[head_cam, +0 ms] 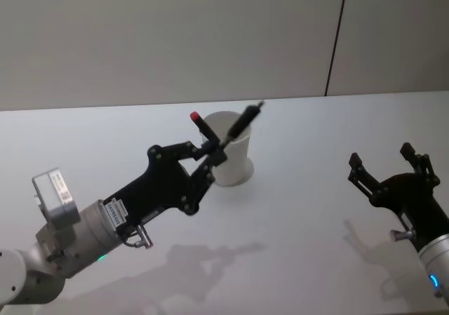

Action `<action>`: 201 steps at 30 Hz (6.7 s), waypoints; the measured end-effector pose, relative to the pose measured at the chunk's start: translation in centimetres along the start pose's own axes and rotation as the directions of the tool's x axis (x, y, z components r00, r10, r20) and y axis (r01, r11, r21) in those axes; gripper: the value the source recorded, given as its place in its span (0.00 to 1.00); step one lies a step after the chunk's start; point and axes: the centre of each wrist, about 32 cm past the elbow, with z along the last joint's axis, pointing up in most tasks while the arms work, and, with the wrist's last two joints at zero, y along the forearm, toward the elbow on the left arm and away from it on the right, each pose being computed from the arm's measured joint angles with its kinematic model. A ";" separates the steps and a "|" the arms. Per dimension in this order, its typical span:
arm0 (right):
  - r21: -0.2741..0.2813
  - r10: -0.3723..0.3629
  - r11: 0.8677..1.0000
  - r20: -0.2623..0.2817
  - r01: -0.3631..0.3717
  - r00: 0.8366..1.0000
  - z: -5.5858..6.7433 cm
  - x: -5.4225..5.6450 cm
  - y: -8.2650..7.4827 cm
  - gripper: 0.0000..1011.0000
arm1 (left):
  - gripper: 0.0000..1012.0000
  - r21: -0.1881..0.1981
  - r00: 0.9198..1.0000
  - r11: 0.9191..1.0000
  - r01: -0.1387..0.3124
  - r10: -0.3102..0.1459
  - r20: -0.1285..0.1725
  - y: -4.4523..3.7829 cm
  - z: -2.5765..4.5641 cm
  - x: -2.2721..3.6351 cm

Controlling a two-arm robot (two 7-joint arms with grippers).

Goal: Place the pen into the pen holder.

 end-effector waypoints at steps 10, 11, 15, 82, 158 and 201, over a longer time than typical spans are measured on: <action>0.004 0.078 0.997 -0.018 -0.078 0.997 0.1 0.4 -0.1 0.99 | 0.14 -0.045 0.994 0.993 0.110 -0.110 0.012 -0.15 -0.89 0.83; 0.005 0.094 0.996 -0.022 -0.094 0.995 0.1 0.5 -0.1 0.99 | 0.14 -0.049 0.993 0.991 0.122 -0.121 0.014 -0.17 -0.99 0.92; 0.010 0.141 0.990 -0.032 -0.141 0.990 0.2 0.7 -0.2 0.99 | 0.14 -0.057 0.989 0.988 0.145 -0.145 0.018 -0.20 -1.19 1.10; 0.201 0.667 0.744 -0.184 -0.637 0.722 1.4 1.8 0.4 0.99 | 0.14 -0.079 0.977 0.974 0.210 -0.208 0.034 -0.30 -1.68 1.61; 0.289 0.783 0.616 -0.122 -0.732 0.610 2.2 -0.4 6.8 0.68 | 0.14 -0.079 0.977 0.974 0.210 -0.208 0.034 -0.29 -1.68 1.60; 0.263 0.770 0.635 -0.142 -0.726 0.622 2.1 -1.3 7.5 0.12 | 0.14 -0.079 0.977 0.974 0.210 -0.208 0.034 -0.30 -1.68 1.60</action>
